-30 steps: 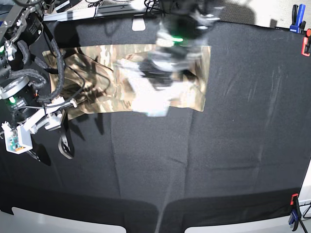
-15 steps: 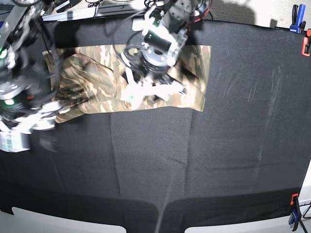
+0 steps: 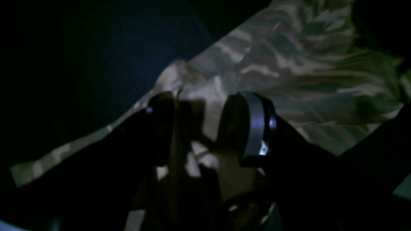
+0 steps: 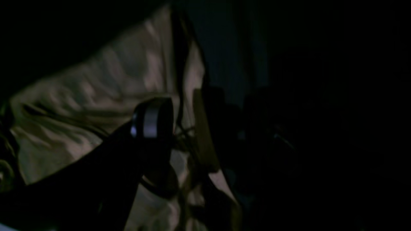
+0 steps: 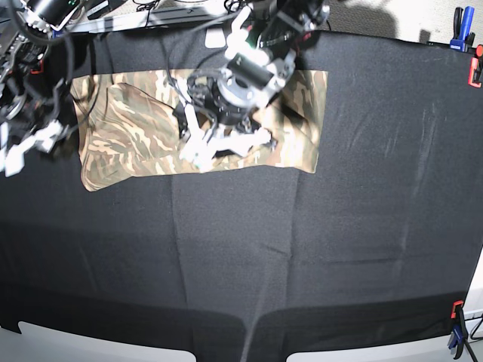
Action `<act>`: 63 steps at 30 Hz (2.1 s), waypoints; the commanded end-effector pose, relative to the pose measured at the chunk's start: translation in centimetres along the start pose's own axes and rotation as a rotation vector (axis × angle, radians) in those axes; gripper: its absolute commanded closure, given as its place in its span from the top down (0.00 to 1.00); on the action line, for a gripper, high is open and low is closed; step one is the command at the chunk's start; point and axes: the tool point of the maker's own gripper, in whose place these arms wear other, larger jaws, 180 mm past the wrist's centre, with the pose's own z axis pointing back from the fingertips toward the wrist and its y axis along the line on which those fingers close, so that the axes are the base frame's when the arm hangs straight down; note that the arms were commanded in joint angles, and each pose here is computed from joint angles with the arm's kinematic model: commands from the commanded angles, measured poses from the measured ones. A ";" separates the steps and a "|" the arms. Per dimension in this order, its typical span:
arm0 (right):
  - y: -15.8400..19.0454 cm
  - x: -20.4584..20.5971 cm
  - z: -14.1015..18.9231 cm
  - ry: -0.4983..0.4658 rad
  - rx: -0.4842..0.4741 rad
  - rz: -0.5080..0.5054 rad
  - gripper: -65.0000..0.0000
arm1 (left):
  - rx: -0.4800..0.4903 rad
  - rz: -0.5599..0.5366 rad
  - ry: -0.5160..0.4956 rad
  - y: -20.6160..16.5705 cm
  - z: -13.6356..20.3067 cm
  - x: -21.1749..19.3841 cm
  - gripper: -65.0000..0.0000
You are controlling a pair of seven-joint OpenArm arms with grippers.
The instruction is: Layout the t-shirt on the table in an organized manner, then fold the t-shirt properly
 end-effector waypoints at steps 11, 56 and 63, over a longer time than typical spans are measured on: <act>1.0 -1.0 -1.0 0.003 0.119 -0.102 0.52 | 0.254 -0.105 0.027 6.0 3.3 2.1 0.43; 1.4 13.8 1.4 -0.320 0.182 -0.023 0.00 | 0.097 0.013 -0.015 4.7 4.0 -3.1 0.43; 5.3 13.5 -0.8 -0.247 0.280 0.009 0.00 | 0.081 -0.008 -0.085 4.5 4.0 -1.7 0.43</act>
